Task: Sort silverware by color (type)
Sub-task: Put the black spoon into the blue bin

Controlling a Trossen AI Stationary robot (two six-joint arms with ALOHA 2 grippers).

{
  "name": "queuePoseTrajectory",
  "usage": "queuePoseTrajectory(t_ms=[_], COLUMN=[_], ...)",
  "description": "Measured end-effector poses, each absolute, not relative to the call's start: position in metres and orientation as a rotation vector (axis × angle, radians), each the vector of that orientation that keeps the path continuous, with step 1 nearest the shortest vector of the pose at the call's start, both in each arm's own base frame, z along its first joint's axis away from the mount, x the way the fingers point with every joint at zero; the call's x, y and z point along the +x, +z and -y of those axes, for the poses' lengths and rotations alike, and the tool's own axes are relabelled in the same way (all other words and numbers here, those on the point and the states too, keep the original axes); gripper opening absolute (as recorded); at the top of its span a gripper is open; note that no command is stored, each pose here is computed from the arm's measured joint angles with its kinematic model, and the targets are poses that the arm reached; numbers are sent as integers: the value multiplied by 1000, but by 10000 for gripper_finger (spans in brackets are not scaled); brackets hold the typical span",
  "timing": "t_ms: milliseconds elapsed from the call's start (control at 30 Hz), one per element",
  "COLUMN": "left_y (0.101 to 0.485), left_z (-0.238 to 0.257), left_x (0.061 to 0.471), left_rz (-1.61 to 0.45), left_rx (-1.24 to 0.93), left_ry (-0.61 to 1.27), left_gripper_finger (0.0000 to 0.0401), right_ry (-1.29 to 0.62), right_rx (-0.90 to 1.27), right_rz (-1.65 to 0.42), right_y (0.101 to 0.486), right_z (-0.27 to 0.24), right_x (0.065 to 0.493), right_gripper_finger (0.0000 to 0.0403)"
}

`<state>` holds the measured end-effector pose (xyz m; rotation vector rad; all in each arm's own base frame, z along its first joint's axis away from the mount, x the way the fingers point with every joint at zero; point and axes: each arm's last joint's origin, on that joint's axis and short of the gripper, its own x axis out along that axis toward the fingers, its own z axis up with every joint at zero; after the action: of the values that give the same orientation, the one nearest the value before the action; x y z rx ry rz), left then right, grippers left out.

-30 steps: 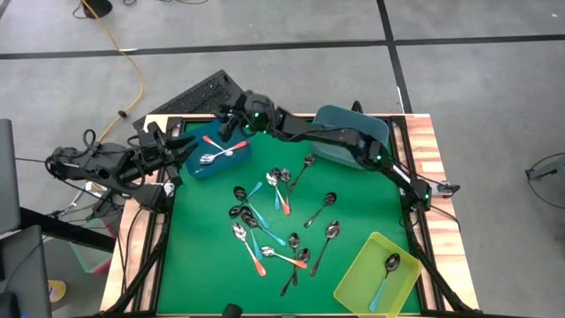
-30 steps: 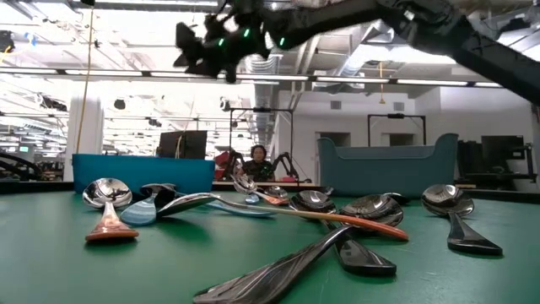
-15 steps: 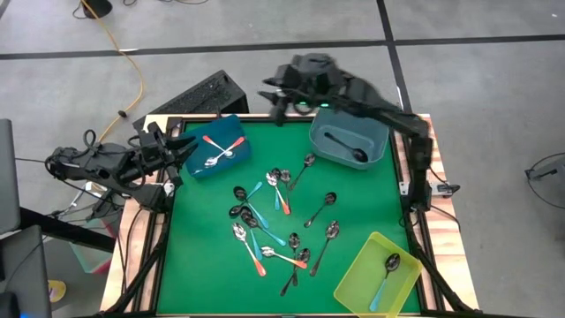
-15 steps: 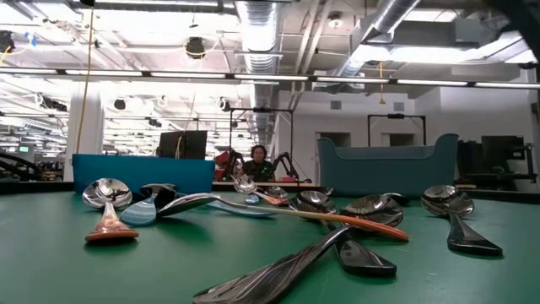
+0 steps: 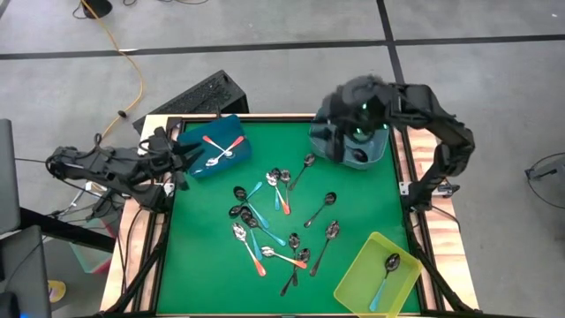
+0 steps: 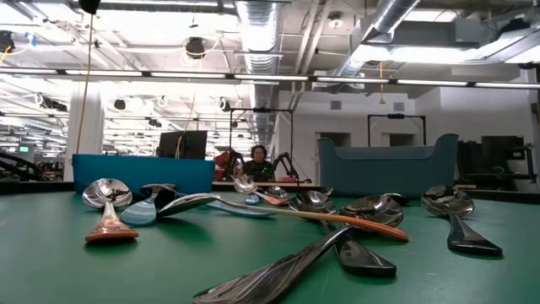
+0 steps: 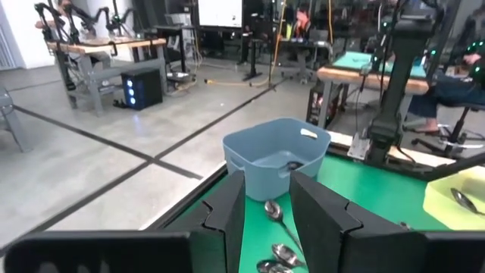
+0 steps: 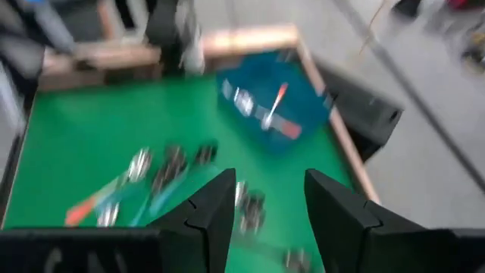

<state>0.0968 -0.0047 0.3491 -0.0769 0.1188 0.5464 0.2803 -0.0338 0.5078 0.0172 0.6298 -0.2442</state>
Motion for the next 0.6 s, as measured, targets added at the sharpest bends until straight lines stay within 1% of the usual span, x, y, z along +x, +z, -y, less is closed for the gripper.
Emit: queuePoseTrajectory(t_ms=[167, 333, 500, 600], left_y=[346, 343, 341, 341], left_z=[7, 9, 12, 14], left_x=[105, 113, 119, 122], left_rz=[-149, -166, -177, -178], left_rx=[-62, -85, -130, -156], left_ry=[541, 546, 517, 472], left_gripper_finger=[90, 90, 90, 90], right_ry=[-281, -268, -233, -208], right_rx=[17, -34, -127, -115], right_rz=[-871, -977, -1002, -954], right_y=[487, 461, 423, 393], right_z=[10, -25, -55, -63], right_x=[270, 276, 282, 284], right_gripper_finger=[175, 175, 175, 175])
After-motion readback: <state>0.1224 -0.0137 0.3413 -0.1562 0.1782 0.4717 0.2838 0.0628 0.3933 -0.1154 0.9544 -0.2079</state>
